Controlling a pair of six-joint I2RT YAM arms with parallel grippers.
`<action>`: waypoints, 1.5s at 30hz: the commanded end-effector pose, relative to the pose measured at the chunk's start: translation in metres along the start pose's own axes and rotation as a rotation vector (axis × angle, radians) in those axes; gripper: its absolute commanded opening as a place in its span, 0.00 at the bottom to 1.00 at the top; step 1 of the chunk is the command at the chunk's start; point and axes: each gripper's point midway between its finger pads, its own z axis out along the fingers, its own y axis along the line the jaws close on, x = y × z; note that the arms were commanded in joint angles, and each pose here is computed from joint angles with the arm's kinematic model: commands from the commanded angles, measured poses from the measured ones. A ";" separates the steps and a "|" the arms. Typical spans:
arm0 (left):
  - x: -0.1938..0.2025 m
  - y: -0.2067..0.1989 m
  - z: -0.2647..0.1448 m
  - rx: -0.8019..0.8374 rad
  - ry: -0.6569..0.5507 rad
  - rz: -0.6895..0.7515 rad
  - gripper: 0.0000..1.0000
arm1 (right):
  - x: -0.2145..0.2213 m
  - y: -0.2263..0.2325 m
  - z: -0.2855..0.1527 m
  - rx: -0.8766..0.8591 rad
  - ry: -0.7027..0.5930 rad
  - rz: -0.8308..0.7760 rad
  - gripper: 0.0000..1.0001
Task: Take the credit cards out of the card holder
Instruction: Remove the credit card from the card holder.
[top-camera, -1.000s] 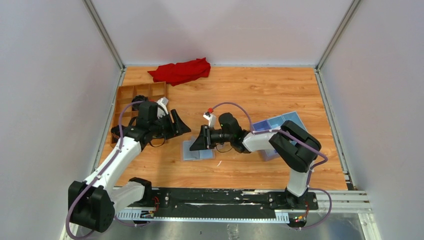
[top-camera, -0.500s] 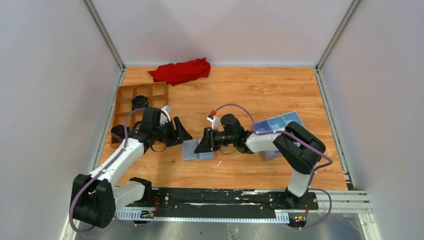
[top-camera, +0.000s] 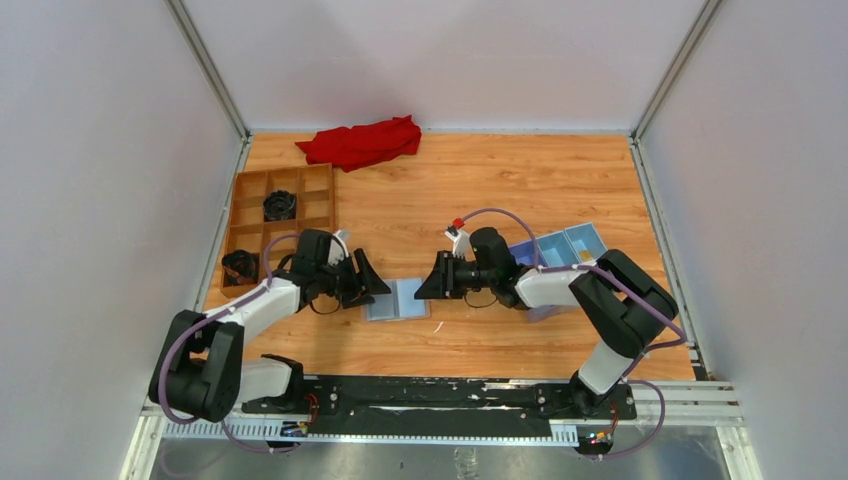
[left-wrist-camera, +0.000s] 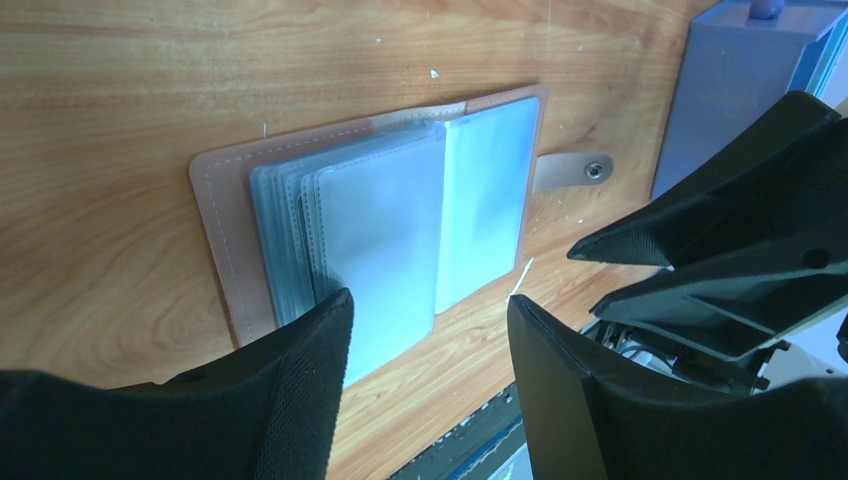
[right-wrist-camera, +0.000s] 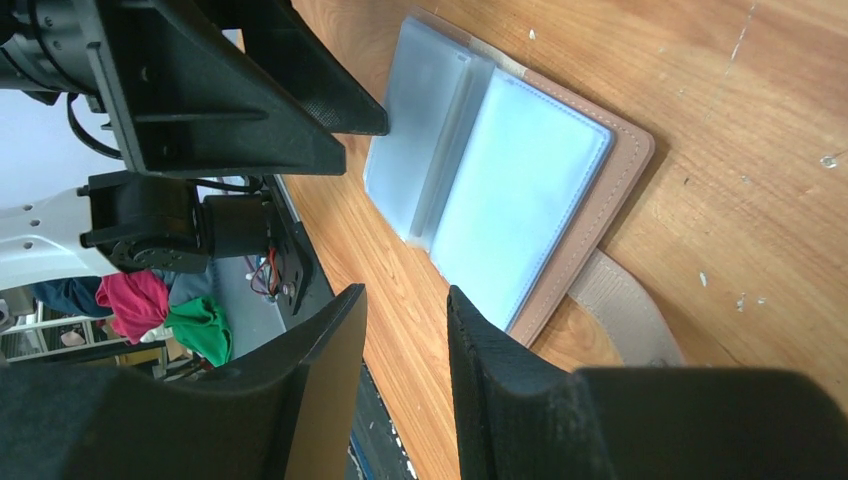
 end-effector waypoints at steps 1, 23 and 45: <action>-0.004 -0.004 0.009 0.027 0.002 0.013 0.63 | 0.001 -0.007 -0.004 0.022 -0.005 -0.010 0.40; 0.002 0.008 0.018 -0.049 -0.003 0.044 0.65 | 0.000 -0.006 -0.003 0.018 -0.003 -0.005 0.40; 0.014 -0.049 0.056 0.026 0.121 0.127 0.64 | -0.003 -0.009 -0.018 0.048 -0.049 -0.005 0.39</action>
